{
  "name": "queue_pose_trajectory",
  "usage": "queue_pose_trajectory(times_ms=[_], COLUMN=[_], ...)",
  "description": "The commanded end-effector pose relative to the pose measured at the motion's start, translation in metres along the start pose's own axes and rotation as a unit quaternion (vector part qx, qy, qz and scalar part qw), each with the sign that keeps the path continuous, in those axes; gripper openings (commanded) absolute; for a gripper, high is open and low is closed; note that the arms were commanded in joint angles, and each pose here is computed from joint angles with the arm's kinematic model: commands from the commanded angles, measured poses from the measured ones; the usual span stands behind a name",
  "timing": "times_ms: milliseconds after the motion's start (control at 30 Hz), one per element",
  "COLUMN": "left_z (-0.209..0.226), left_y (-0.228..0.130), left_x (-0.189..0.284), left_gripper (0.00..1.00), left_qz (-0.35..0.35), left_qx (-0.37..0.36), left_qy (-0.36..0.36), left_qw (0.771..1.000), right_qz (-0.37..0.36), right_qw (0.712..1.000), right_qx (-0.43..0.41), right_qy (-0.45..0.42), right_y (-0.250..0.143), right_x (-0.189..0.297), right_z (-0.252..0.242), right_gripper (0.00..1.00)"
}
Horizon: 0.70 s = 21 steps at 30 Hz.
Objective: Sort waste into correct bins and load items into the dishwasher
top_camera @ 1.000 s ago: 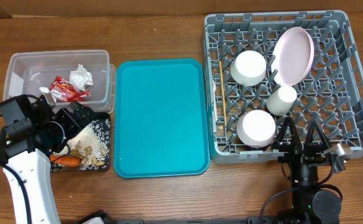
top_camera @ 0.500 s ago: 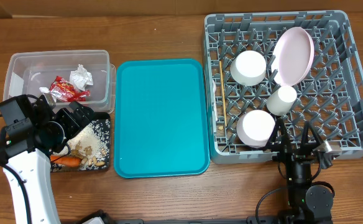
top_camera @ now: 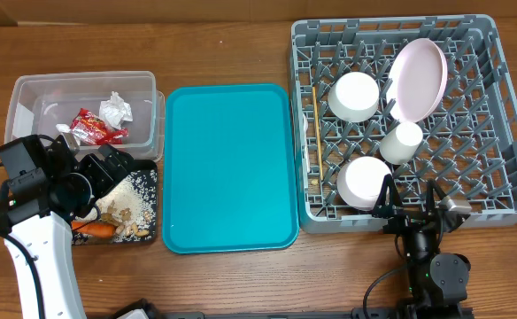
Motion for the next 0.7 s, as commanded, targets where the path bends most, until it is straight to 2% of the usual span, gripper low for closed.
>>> queue_pose_trajectory(times_ms=[0, 167, 333, 667], left_z=[-0.005, -0.005, -0.005, -0.005], left_y=[0.004, 0.004, 0.004, 0.004], left_x=[0.006, 0.006, 0.006, 0.006], left_gripper=[1.0, 1.0, 1.0, 1.0], left_qz=[-0.01, -0.01, -0.01, -0.01], left_qx=[-0.016, -0.016, -0.016, -0.016], left_qy=[-0.011, -0.011, -0.011, -0.011], left_qw=[1.0, 1.0, 1.0, 1.0], right_qz=[-0.005, -0.005, 0.019, 0.012], right_qw=[1.0, 1.0, 0.987, 0.972], right_qx=[0.005, 0.011, 0.14, 0.223], right_qy=[-0.008, -0.009, 0.077, 0.079], right_y=[-0.001, -0.001, -0.006, -0.006], right_x=[0.0, 0.0, 0.001, 0.001], right_z=[-0.004, -0.005, 0.006, 0.006], right_gripper=[1.0, 1.0, 1.0, 1.0])
Point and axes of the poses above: each gripper's point midway between its finger pads, its own x axis back along the fingers, its own z axis along the line the jaws close on, y = z × x, the point moved 10 cm from there along x, back along the fingers, and after that the axes turned 1 degree about -x, right-handed, at the moved point
